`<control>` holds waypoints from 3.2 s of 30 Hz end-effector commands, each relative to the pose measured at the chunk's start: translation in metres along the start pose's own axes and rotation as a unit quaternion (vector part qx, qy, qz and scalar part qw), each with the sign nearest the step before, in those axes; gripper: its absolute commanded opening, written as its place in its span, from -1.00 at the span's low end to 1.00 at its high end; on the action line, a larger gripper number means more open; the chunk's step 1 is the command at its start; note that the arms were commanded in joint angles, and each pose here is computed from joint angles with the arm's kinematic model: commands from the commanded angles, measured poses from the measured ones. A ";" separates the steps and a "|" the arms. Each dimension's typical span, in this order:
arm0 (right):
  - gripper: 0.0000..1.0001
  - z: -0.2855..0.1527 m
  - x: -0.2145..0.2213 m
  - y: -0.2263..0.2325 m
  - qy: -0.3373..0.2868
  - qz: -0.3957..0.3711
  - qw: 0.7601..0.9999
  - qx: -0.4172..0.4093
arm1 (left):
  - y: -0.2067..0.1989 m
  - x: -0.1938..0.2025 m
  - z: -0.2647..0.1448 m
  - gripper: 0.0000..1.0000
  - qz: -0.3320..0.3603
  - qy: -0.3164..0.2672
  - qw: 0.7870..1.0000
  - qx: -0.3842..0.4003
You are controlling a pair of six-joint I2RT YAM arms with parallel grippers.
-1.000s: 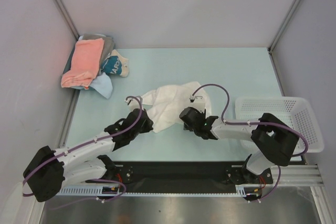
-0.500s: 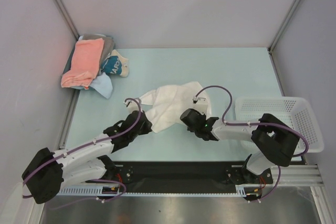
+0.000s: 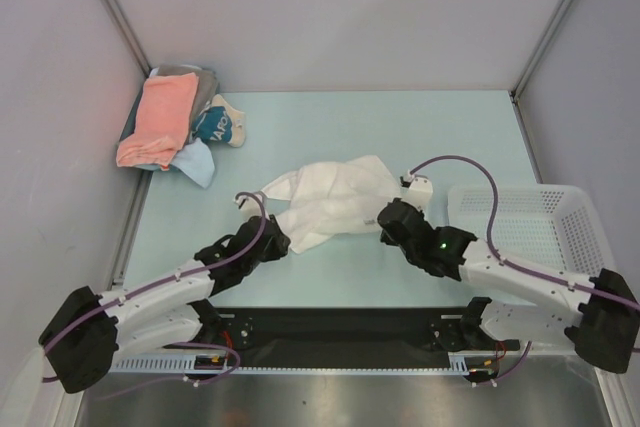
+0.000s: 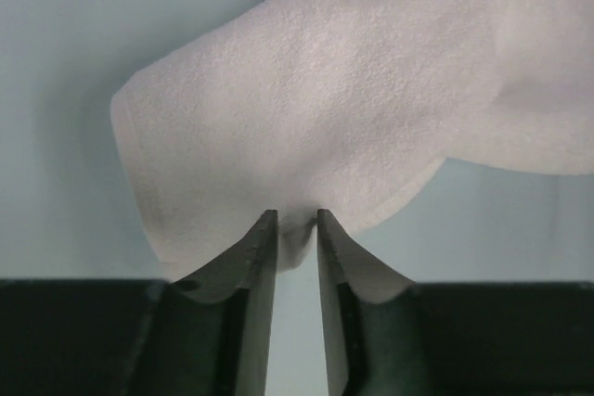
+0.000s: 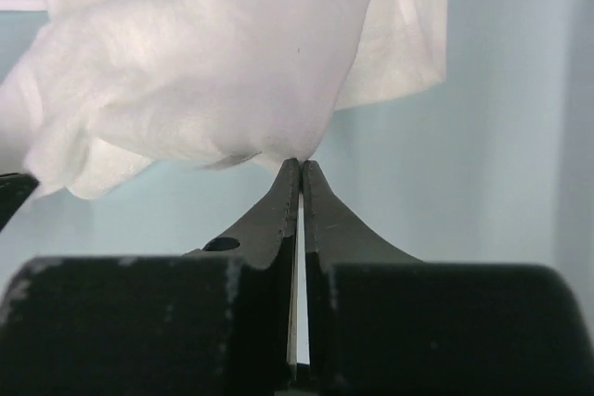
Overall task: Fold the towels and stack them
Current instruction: Flatten out the crumpled towel
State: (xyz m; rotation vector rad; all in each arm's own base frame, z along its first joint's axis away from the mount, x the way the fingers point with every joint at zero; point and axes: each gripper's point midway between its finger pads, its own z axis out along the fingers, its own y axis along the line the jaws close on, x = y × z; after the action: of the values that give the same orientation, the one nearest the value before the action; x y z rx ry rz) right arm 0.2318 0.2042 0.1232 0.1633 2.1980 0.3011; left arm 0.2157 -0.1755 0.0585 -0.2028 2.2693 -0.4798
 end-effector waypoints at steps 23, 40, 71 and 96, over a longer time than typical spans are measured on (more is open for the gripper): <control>-1.00 -0.006 0.008 -0.047 0.026 -0.051 0.996 0.061 | 0.055 0.028 -0.014 0.17 -0.099 -0.002 0.992 -0.081; -1.00 -0.006 0.002 -0.042 0.024 -0.049 0.997 0.050 | 0.047 0.048 0.003 -0.59 -0.092 0.038 0.993 -0.068; -1.00 -0.363 -0.392 0.126 -0.457 -0.078 0.822 -0.332 | -0.210 -0.375 -0.399 -0.99 0.203 -0.426 0.829 0.299; -1.00 -0.084 -0.425 0.112 -0.375 -0.069 0.900 -0.210 | -0.179 -0.447 -0.118 -0.99 0.138 -0.361 0.895 0.221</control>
State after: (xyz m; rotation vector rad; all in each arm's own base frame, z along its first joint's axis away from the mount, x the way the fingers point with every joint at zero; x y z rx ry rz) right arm 0.3729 0.1938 0.5746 -0.1416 1.2440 0.3724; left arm 0.3670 -0.1618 0.5436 0.1957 1.3471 -0.4916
